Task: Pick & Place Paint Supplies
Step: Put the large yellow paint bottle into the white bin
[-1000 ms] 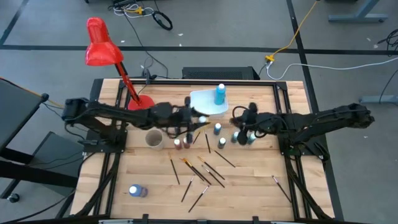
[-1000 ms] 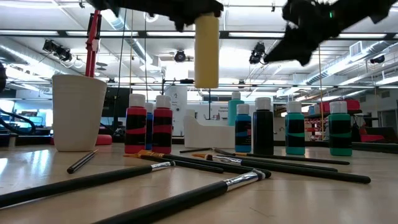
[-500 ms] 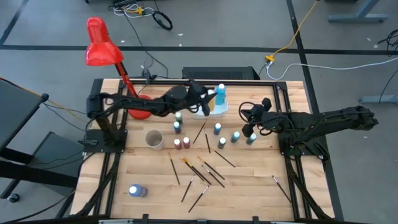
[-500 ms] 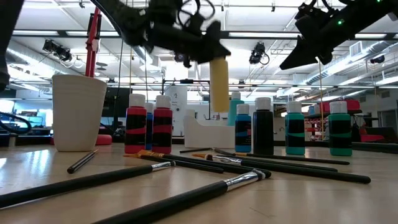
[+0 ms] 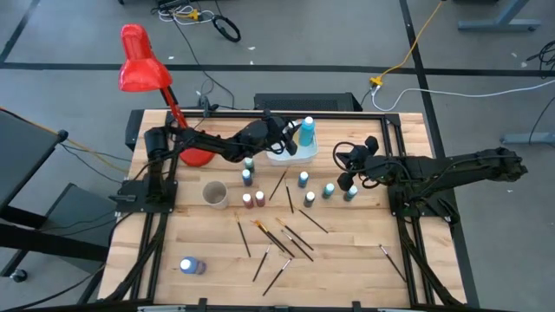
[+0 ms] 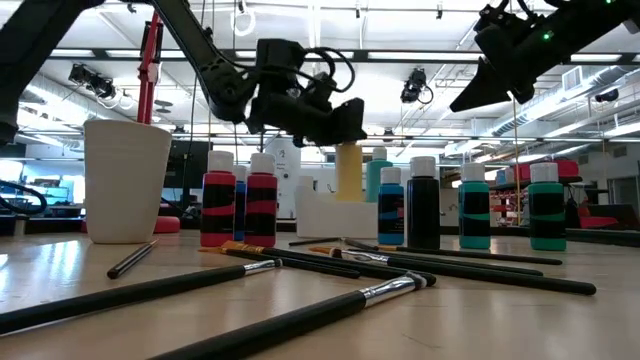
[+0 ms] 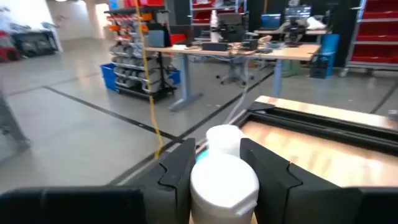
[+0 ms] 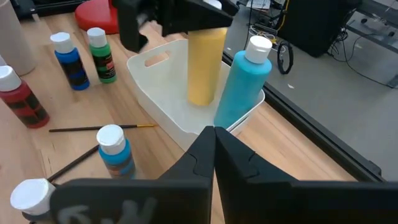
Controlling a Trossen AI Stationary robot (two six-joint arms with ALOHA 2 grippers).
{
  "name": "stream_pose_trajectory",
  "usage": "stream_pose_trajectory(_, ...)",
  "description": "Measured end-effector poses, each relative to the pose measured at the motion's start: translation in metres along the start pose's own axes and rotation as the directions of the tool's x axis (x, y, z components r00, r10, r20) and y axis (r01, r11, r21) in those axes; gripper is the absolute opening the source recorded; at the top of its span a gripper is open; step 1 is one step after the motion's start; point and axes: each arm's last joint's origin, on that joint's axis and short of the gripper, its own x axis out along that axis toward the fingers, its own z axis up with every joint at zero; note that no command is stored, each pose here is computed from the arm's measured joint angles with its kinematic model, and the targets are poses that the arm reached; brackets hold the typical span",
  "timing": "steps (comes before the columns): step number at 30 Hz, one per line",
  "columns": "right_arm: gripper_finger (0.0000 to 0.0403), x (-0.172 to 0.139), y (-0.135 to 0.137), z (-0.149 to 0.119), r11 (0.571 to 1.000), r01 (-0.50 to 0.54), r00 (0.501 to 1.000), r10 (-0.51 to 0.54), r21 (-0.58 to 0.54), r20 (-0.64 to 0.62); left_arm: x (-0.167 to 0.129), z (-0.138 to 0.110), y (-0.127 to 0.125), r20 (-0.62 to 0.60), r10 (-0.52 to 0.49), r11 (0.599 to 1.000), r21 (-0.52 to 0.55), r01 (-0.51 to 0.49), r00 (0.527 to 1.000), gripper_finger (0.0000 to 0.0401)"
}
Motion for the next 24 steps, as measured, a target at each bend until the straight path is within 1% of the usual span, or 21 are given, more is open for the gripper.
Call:
stream_pose_trajectory(3,0.0011,0.000,0.000,0.000,1.000,0.000,1.000,0.000,0.001,0.001,0.002,-0.002,0.005,0.007,0.022,1.000,0.004,-0.022,1.000,0.0131)
stream_pose_trajectory(5,0.0012,0.000,0.000,0.000,1.000,0.000,1.000,0.000,0.002,0.001,0.004,-0.001,0.009,0.012,0.024,0.999,-0.022,-0.024,1.000,0.0126)
stream_pose_trajectory(10,0.0013,0.000,0.000,0.001,1.000,-0.002,1.000,0.002,0.014,0.008,0.006,-0.003,0.015,0.000,-0.005,0.997,-0.074,0.005,1.000,0.0123)
stream_pose_trajectory(12,0.0013,0.000,0.000,0.001,1.000,-0.003,1.000,0.003,0.016,0.010,0.006,-0.004,0.017,-0.012,-0.004,0.995,-0.095,0.003,1.000,0.0130)
stream_pose_trajectory(14,0.0013,0.000,0.001,0.002,1.000,-0.005,1.000,0.004,0.020,0.015,0.006,-0.006,0.018,-0.027,-0.002,0.996,-0.094,-0.001,1.000,0.0144)
stream_pose_trajectory(17,0.0013,0.000,0.001,0.003,1.000,-0.007,1.000,0.006,0.026,0.022,0.006,-0.004,0.018,-0.013,-0.001,0.996,-0.092,-0.001,1.000,0.0152)
stream_pose_trajectory(24,0.0013,0.000,0.001,0.003,0.999,-0.009,1.000,0.008,0.032,0.030,0.007,-0.005,0.018,-0.027,-0.025,0.996,-0.088,0.022,0.999,0.0132)
